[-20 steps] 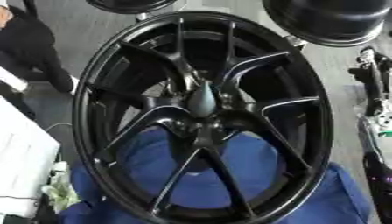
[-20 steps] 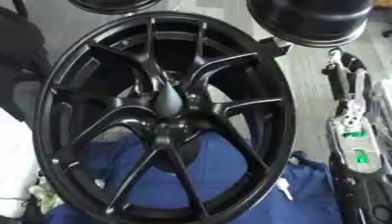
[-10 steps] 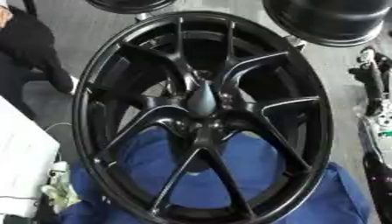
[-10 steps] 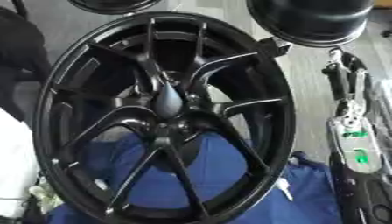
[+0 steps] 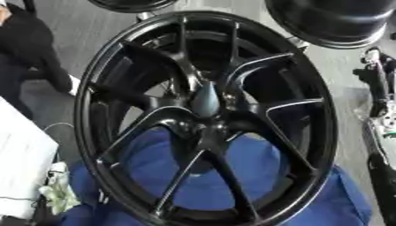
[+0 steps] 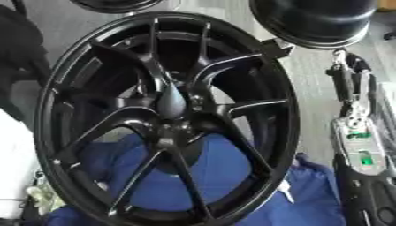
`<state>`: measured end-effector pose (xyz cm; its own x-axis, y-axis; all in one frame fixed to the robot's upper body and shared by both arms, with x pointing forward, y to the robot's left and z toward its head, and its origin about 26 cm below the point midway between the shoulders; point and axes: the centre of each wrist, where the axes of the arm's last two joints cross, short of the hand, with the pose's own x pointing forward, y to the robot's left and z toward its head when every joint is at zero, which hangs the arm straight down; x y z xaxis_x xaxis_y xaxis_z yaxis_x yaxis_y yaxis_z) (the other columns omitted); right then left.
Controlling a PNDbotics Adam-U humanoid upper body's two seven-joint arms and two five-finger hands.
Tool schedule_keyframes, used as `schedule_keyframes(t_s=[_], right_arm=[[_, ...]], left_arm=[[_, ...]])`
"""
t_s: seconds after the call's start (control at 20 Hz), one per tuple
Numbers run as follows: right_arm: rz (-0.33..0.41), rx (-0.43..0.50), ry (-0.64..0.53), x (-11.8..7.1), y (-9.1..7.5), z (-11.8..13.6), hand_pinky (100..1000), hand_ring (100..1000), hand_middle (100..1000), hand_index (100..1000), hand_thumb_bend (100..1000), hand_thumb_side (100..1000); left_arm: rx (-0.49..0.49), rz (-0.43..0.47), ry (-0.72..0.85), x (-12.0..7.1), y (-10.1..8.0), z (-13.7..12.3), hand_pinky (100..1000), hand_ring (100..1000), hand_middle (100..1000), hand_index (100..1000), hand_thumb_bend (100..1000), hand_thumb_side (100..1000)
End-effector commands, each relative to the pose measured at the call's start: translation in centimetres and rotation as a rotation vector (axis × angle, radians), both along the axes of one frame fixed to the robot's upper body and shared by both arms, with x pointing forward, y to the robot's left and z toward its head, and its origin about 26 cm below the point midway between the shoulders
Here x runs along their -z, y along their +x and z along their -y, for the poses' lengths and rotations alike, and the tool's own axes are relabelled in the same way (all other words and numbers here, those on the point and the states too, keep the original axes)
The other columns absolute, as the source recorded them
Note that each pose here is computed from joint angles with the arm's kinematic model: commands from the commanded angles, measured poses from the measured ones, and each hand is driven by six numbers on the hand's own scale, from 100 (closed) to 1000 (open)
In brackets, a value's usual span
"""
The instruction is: Pull the pin out of the wheel hub.
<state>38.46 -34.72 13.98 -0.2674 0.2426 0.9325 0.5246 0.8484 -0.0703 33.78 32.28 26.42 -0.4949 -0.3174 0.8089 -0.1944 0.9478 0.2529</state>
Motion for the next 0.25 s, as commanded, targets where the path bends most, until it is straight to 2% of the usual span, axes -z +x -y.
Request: schedule_keyframes(t_s=[0.05,0.25], right_arm=[[0.044,0.003,-0.008,-1.4,0.0,0.1,784,646,684,767,100,727],[0.060,0.008,0.012,-1.4,0.0,0.0,784,648,687,769,100,732]], left_arm=[[0.049,0.043,-0.179,1.4,0.5,1.0,705,719,661,727,147,835],[0.072,0.084,-0.252,3.5,1.1,1.6,708,734,684,748,202,848]])
